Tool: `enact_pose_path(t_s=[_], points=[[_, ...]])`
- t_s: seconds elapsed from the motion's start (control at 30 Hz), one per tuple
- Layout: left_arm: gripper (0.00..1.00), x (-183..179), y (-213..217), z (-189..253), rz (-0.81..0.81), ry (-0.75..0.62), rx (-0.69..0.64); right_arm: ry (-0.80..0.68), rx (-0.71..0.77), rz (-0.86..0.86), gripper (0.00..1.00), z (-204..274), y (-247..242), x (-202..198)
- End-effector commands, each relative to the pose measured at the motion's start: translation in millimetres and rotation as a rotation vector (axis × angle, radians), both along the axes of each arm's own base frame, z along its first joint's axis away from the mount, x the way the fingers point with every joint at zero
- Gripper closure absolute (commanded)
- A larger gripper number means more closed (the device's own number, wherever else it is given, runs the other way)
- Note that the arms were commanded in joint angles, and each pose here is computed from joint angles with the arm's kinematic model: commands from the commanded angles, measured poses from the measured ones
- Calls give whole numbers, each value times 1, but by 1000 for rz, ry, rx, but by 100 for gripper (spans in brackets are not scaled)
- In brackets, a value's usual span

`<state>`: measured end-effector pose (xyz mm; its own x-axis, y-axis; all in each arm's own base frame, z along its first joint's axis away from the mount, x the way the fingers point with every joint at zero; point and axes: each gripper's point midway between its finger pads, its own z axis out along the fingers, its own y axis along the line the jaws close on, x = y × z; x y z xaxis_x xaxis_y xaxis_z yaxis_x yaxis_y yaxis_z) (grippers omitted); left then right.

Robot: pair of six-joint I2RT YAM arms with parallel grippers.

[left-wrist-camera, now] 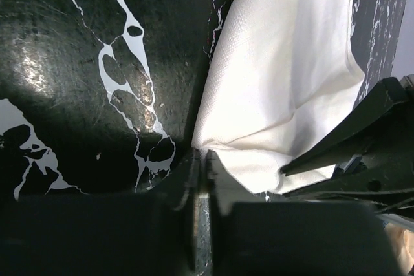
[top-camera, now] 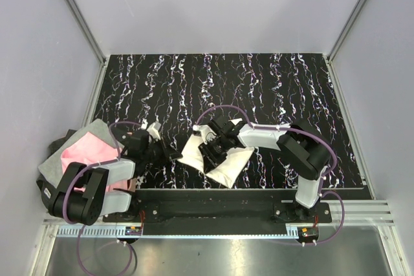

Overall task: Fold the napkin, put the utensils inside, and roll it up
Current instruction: Roll the napkin with the utensil

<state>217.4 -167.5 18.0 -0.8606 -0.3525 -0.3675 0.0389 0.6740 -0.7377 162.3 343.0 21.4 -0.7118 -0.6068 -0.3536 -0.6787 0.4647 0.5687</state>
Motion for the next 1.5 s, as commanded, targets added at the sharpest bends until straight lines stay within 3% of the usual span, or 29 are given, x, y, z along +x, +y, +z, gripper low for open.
enact_pose_path(t_s=[0.0,0.13,0.43,0.7,0.97,1.17,1.37,1.47], points=[[100,2,-4,6,-34,1,9,-100,-44,-53,54,17,-4,22],[100,5,-2,9,-21,48,28,-244,-3,-79,39,55,11,34],[100,-1,-2,6,-35,182,58,-726,-132,-108,32,56,35,29],[100,-3,-9,10,-79,222,21,-909,-231,-73,33,30,45,23],[100,-3,-9,9,-83,226,25,-952,-324,-16,37,4,32,28],[100,-1,-11,11,-94,222,19,-893,-352,32,51,-17,23,23],[100,4,-15,18,-111,186,-3,-731,-334,144,79,-36,21,0],[89,12,-17,27,-114,150,-12,-603,-302,203,97,-40,22,-15]])
